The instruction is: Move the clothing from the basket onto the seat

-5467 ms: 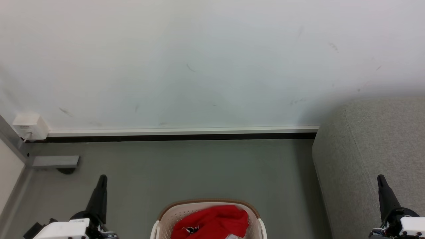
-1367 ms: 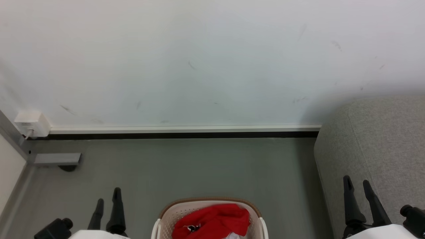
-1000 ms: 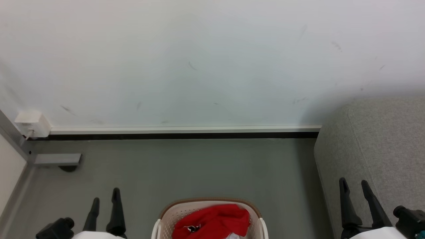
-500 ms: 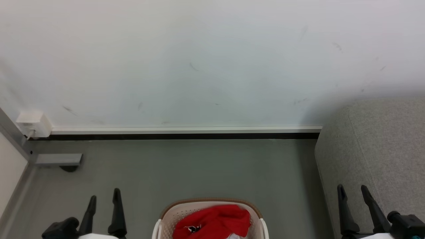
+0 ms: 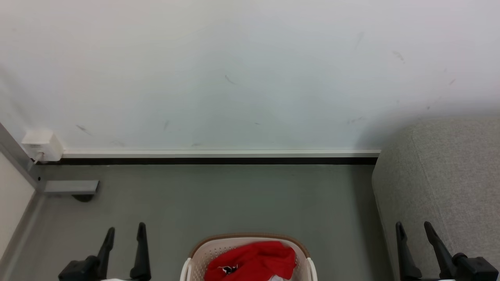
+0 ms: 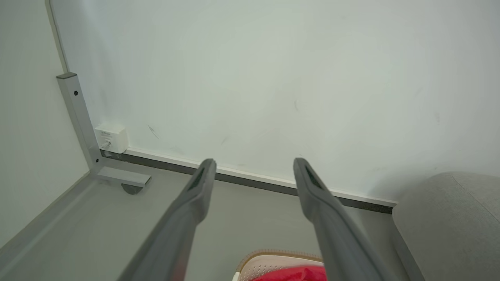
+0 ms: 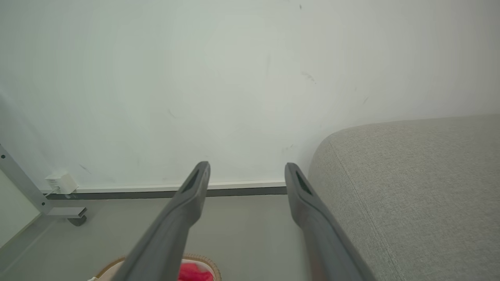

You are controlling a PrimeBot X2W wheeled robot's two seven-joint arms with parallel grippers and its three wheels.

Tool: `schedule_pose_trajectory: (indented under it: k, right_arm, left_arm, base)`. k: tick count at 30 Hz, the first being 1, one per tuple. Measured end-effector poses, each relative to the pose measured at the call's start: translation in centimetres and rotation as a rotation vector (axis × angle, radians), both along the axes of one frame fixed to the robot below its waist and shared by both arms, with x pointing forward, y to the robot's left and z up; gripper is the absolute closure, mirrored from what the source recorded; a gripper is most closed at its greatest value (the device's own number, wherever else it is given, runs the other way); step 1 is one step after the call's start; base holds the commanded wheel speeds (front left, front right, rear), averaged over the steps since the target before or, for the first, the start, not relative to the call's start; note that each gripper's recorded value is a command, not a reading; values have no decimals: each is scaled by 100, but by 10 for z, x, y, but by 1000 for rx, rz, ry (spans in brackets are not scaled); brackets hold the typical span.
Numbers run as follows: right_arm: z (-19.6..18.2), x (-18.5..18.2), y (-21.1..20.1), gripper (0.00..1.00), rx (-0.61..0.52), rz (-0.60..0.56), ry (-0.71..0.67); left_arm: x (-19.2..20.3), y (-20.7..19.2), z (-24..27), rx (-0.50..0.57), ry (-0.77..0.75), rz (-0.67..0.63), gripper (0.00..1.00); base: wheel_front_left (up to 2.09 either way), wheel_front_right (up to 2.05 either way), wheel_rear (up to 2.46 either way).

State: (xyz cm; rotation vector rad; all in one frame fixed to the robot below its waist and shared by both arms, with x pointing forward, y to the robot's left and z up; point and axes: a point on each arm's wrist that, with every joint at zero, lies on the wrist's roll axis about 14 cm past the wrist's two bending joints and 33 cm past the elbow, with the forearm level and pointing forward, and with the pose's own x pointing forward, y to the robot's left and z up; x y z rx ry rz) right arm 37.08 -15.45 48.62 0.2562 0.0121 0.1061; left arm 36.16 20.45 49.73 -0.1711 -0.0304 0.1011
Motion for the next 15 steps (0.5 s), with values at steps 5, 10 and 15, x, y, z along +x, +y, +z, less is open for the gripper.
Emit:
schedule_pose_trajectory:
  k: [5, 10, 15]
  right_arm:
    - [-3, -1, 1, 0, -20, 5, 2]
    - [-8, -3, 1, 0, -43, 8, 11]
    - [-11, -5, 0, 0, -66, 9, 15]
  left_arm:
    - [0, -3, 3, 55, -13, -34, 0]
    - [-2, -5, 3, 83, -18, -65, 0]
    - [-4, -6, 3, 123, -23, -86, 0]
  base:
    - [0, 0, 0]
    - [0, 0, 0]
    - [0, 0, 0]
